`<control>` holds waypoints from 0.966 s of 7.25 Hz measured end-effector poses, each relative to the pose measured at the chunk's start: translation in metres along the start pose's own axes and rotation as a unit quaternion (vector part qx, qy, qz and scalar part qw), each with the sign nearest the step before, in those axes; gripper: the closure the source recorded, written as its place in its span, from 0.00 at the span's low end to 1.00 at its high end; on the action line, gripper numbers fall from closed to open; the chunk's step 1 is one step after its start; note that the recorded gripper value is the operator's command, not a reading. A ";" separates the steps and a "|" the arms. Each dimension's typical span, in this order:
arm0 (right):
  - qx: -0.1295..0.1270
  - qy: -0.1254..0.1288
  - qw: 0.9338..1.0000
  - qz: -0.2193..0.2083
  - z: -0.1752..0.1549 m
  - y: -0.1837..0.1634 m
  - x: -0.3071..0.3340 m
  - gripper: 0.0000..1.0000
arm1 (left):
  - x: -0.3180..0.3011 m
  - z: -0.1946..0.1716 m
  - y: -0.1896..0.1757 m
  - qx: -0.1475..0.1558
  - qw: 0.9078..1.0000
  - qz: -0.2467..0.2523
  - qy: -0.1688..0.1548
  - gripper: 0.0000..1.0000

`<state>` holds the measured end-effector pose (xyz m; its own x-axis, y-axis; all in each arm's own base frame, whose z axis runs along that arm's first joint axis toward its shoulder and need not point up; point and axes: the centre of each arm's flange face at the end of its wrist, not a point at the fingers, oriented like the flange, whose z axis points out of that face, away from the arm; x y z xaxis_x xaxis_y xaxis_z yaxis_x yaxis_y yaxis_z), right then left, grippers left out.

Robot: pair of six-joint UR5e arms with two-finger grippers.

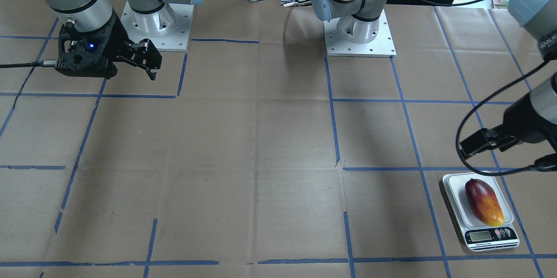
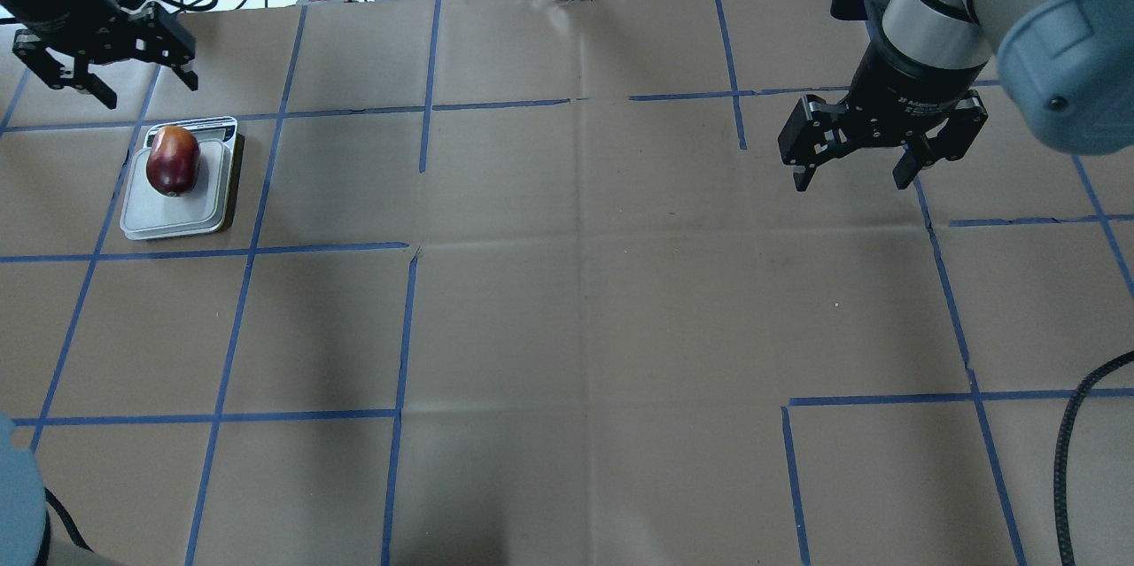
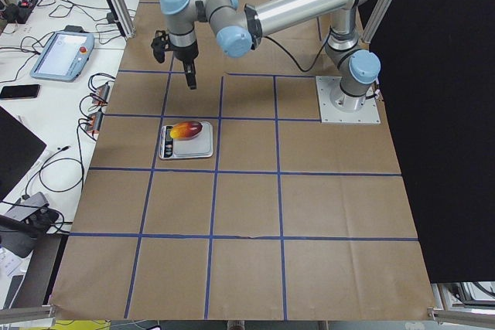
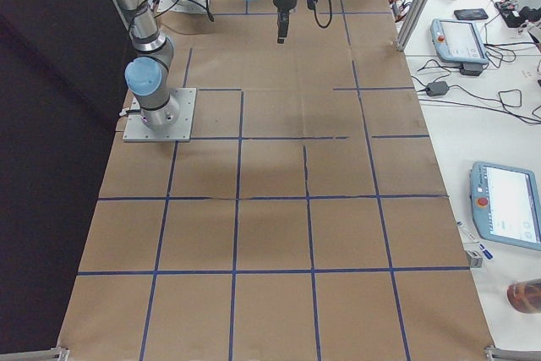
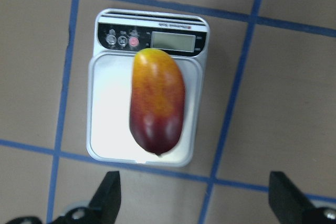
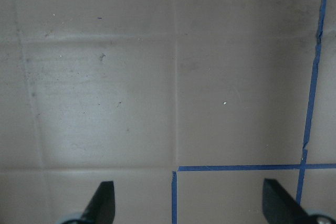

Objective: Weigh mango

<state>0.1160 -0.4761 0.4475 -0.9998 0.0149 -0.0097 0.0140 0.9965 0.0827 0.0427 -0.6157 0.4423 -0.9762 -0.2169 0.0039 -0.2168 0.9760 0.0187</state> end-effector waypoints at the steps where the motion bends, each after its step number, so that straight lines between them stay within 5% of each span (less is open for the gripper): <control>1: 0.000 0.000 1.000 0.000 0.000 0.000 0.000 0.00 | 0.054 -0.011 0.026 -0.015 1.000 0.004 0.002 0.00; 4: 0.000 0.000 1.000 0.000 0.000 0.000 0.000 0.00 | 0.131 -0.004 0.095 -0.049 0.998 0.031 0.004 0.00; 7: 0.000 0.000 1.000 0.000 0.000 0.000 0.000 0.00 | 0.132 -0.017 0.142 -0.040 0.998 0.037 0.012 0.00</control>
<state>0.1160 -0.4764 0.4472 -0.9998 0.0149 -0.0097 0.0141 0.9964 0.0834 -0.1172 -0.5063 0.4620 -0.9888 -0.1459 0.0322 -0.1422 0.9851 0.0967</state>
